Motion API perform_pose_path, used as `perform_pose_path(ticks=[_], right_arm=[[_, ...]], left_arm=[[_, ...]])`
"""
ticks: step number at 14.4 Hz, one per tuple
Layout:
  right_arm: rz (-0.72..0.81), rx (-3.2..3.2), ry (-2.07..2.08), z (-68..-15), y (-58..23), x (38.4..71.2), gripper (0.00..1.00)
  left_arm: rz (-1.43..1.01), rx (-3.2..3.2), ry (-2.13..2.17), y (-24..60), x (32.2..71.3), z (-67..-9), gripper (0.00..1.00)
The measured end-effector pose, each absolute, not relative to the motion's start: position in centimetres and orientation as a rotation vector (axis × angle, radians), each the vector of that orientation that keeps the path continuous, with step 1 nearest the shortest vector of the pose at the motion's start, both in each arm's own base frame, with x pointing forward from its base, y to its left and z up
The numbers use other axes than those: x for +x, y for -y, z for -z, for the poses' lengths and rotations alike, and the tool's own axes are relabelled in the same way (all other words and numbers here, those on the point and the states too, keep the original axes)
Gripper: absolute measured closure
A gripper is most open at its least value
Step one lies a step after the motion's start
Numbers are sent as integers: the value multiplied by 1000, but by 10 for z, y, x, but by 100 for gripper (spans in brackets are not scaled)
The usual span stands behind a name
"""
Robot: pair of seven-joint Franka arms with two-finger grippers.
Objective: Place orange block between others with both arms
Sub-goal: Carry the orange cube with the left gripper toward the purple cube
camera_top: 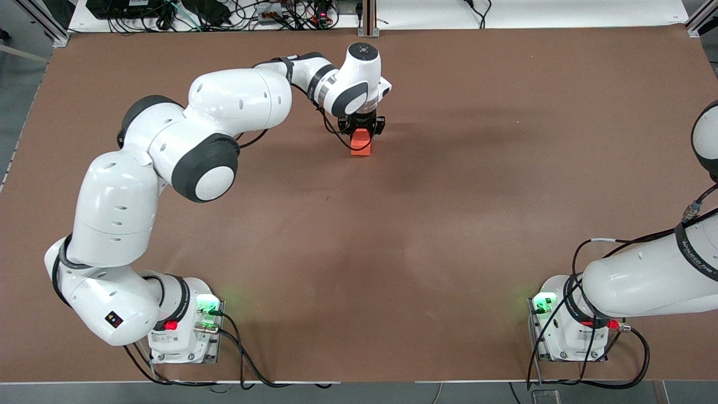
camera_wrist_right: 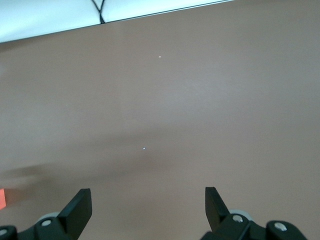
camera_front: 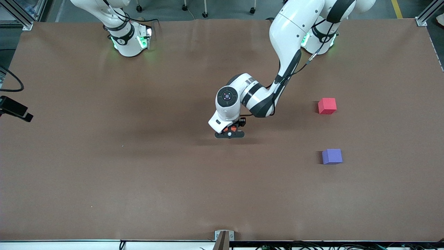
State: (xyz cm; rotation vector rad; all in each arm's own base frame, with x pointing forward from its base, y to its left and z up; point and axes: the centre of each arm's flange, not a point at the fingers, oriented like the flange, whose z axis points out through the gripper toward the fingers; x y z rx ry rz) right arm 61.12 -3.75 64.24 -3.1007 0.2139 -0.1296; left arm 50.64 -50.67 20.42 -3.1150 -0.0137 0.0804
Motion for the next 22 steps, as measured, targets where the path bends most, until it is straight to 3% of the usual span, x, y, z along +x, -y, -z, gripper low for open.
perform_pose_path(ticks=[4,10,22], right_arm=[[123,-3109,-151,-640,39,611,0],[108,-3103,-135,-627,48,593,0],[198,-3098,-120,-626,46,580,0]], left_arm=[[-59,-3117,101,489,530,-216,45],[-113,-3060,321,390,585,-281,45],[-125,-3039,220,170,580,-280,45]])
